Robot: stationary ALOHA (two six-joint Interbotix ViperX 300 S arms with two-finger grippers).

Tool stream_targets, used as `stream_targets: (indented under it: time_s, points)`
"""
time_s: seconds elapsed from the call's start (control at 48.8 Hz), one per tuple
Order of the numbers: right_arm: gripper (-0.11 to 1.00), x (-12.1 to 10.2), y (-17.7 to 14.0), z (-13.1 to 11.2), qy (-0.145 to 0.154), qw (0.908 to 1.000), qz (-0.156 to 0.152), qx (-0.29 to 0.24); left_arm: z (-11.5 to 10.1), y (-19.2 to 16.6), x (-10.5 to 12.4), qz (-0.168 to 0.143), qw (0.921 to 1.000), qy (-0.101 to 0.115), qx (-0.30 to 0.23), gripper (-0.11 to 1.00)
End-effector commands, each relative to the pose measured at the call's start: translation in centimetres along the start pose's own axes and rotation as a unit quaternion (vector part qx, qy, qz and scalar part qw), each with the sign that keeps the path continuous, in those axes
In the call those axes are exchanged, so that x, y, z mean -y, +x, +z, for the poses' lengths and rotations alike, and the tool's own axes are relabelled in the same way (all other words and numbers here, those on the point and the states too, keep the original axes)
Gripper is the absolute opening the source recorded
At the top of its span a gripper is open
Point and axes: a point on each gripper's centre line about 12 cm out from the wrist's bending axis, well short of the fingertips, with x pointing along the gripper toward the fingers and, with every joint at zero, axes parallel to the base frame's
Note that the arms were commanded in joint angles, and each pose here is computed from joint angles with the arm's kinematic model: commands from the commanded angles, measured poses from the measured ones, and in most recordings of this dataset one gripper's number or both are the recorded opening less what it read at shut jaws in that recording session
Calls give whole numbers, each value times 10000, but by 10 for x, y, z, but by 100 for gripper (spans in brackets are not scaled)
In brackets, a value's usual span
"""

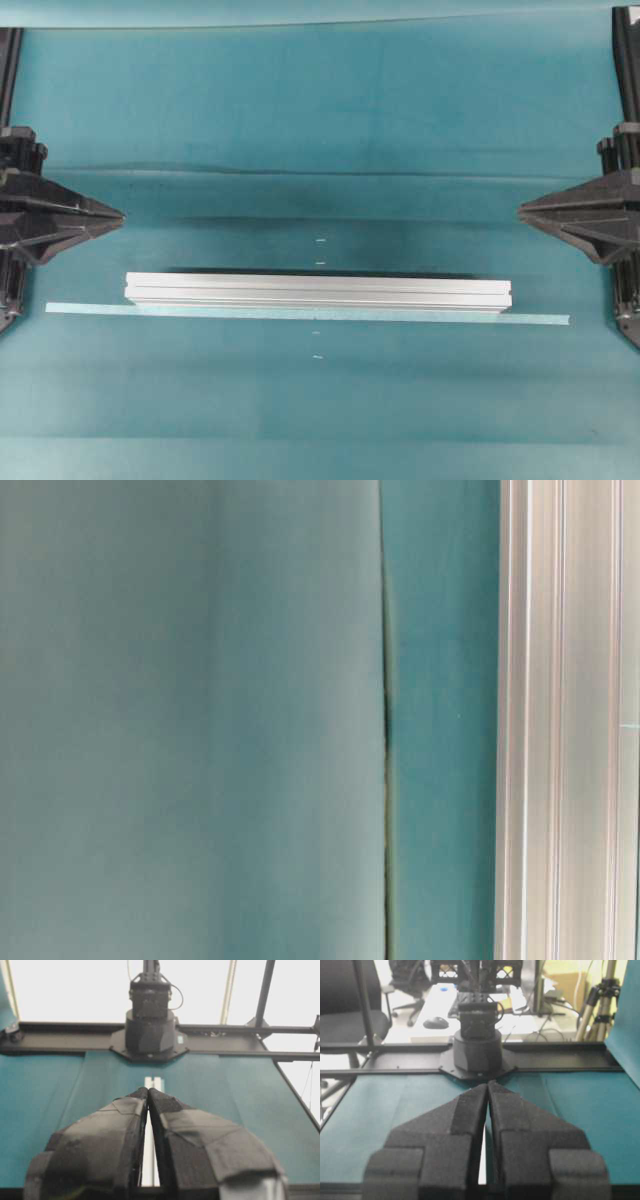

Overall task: Lift the metal rail with both hands and move it towards you.
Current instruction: 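Move both grippers down onto the two ends of the silver rail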

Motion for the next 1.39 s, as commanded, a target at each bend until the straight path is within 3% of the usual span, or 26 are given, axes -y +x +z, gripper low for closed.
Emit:
stream_targets:
  time_s: [0.0, 0.103, 0.205, 0.328, 0.431, 0.554, 0.8, 0.882, 1.067, 1.169, 1.251, 1.374]
  points:
    - [14, 1, 4, 11, 65, 9999, -36, 131, 15, 11, -7, 173, 9998, -54, 9, 14]
    - [4, 5, 8, 16, 346, 9993, -150, -73, 20, 20, -9, 211, 9994, -42, -260, 5]
    - [-2, 8, 13, 18, 442, 9973, -240, -542, 21, 28, -10, 223, 9971, -59, -726, -4]
    - [-2, 12, 18, 17, 553, 9872, -345, -1455, 19, 36, -10, 231, 9901, -72, -1382, -5]
    - [-2, 15, 22, 16, 822, 9729, -466, -2109, 19, 43, -11, 248, 9815, -67, -1896, -5]
    - [-2, 17, 28, 11, 1092, 9499, -591, -2870, 19, 54, -12, 258, 9669, -50, -2540, -5]
    - [-2, 14, 46, 3, 1120, 9037, -573, -4093, 14, 78, -14, 288, 9348, -95, -3539, -5]
    - [-2, 13, 54, -2, 1108, 8781, -578, -4618, 11, 82, -14, 294, 9205, -102, -3895, -5]
    - [-2, 13, 64, -20, 1083, 8164, -602, -5641, -5, 85, -16, 334, 8737, -155, -4851, -5]
    - [-2, 13, 70, -28, 1076, 7885, -614, -6025, -10, 88, -18, 369, 8610, -158, -5070, -5]
    - [-2, 13, 75, -36, 1055, 7783, -602, -6160, -15, 91, -19, 381, 8558, -156, -5156, -5]
    - [-2, 11, 82, -49, 1002, 7702, -563, -6274, -27, 93, -20, 375, 8454, -153, -5326, -5]
